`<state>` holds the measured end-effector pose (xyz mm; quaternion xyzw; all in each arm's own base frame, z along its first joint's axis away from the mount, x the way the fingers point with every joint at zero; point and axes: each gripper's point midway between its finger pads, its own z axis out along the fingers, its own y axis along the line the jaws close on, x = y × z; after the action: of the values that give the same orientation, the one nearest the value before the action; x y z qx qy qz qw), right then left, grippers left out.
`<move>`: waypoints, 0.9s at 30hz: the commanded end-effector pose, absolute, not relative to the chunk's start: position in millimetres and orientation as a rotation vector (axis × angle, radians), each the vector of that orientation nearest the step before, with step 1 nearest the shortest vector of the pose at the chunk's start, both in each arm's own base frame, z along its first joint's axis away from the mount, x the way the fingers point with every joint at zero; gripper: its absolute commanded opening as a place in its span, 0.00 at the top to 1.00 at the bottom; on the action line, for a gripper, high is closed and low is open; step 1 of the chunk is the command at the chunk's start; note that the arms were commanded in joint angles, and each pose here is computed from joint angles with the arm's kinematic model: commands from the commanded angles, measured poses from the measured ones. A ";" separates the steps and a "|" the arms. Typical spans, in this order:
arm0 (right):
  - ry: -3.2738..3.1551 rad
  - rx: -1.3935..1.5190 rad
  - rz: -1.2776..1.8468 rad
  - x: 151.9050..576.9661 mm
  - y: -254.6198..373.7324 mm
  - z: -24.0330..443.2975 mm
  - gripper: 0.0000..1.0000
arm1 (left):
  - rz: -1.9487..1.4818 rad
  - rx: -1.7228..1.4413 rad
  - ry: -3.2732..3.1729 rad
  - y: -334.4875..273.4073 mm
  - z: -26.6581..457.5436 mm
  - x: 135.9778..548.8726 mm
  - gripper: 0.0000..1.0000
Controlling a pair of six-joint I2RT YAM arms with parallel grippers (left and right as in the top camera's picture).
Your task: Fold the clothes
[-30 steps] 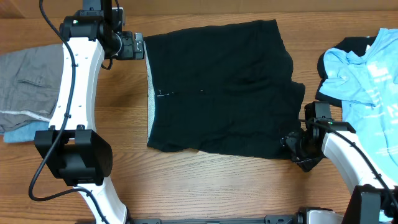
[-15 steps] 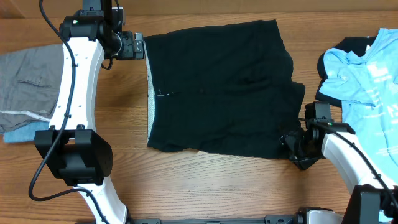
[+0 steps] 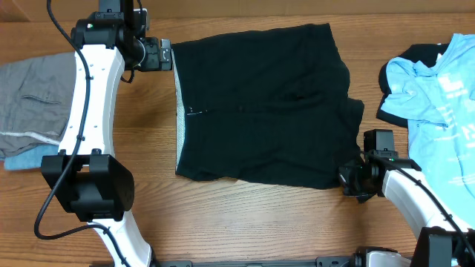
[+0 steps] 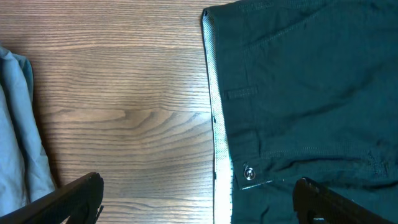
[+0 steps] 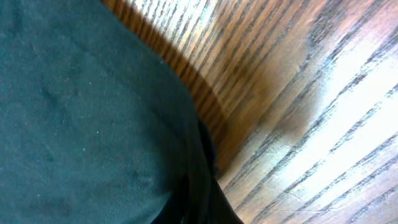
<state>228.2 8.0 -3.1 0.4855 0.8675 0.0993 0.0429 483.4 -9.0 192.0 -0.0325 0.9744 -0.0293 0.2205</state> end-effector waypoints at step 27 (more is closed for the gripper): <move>2.666 1.304 0.347 243.6 8.8 -11.8 0.96 | -0.512 -0.164 3.314 -58.8 104.1 334.8 0.39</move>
<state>253.7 11.3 -2.2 0.4423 0.8826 0.1316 0.0903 363.6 -44.3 136.5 -0.0497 0.9901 -0.1230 -0.0466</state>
